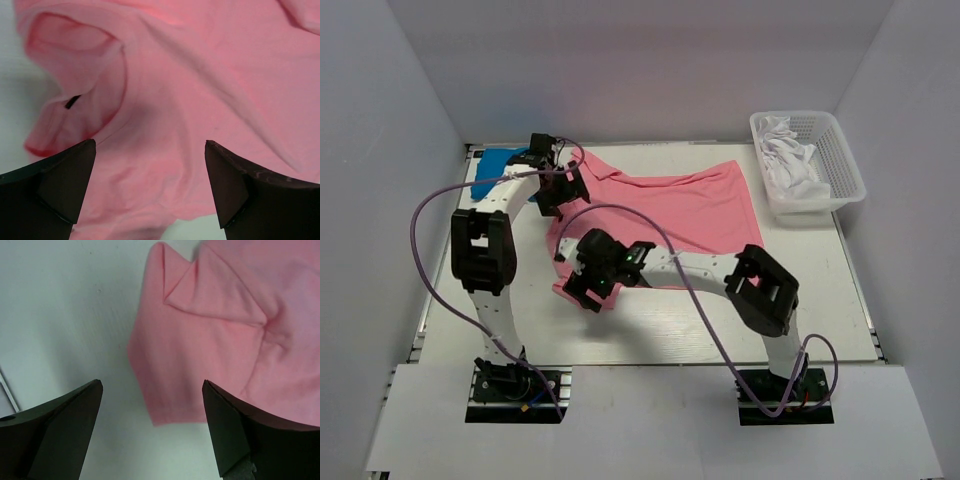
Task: Fold and stack the t-shirts
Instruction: Flatten out the tshirt
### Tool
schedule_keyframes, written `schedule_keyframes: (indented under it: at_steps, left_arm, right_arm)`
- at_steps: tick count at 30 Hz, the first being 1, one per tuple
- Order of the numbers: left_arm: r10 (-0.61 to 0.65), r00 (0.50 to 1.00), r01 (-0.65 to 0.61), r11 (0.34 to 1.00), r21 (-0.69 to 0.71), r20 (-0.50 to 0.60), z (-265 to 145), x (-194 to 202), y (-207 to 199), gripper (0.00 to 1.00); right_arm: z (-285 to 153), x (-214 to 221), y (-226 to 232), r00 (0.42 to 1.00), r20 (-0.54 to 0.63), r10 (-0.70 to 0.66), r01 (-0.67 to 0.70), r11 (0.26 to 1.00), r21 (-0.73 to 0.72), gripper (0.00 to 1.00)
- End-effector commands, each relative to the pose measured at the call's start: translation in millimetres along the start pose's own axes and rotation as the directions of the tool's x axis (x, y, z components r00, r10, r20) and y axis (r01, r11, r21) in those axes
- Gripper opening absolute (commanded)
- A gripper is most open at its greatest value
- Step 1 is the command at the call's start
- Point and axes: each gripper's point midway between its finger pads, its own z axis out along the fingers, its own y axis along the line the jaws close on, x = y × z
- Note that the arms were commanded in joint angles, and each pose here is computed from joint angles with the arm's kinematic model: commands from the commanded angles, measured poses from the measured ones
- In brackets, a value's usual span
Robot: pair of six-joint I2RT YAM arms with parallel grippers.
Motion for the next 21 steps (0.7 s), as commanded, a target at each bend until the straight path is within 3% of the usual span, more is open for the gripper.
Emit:
schedule_keyframes:
  at_steps: [1,8,11,12,14,19,21]
  left_arm:
    - [0.052,0.993,-0.069,0.982,0.173,0.103,-28.2,-28.2,-46.6,1.00]
    - [0.079,0.997,-0.081,0.981,0.177,0.015,13.6,-14.0,-39.2,1.00]
    - [0.066,0.998,-0.062,0.985,0.163,-0.018,27.8,-7.3,-33.6,1.00]
    - [0.064,0.997,-0.058,0.984,0.166,-0.033,33.7,-2.8,-31.9,1.00]
    - [0.063,0.997,-0.055,0.986,0.161,-0.044,35.8,1.4,-29.3,1.00]
    - [0.063,0.995,-0.055,0.993,0.101,-0.078,52.7,16.6,-10.1,1.00]
    - [0.051,0.994,-0.041,0.994,0.097,-0.100,59.7,23.3,-2.3,1.00]
  right_arm:
    - [7.5,-30.9,-11.8,0.992,0.073,-0.100,0.091,0.988,0.121,0.84]
    - [48.5,-24.9,6.1,0.989,0.017,-0.149,0.146,0.983,0.107,0.78]
    - [60.6,-24.6,8.3,0.988,0.015,-0.154,0.152,0.983,0.107,0.70]
    - [62.7,-24.8,8.8,0.987,0.017,-0.158,0.155,0.983,0.102,0.55]
    - [67.7,-18.1,9.3,0.988,-0.003,-0.157,0.156,0.983,0.098,0.44]
    - [67.9,21.5,14.2,0.987,-0.094,-0.133,0.139,0.988,0.061,0.34]
    - [66.1,33.6,17.8,0.985,-0.129,-0.114,0.121,0.992,0.046,0.23]
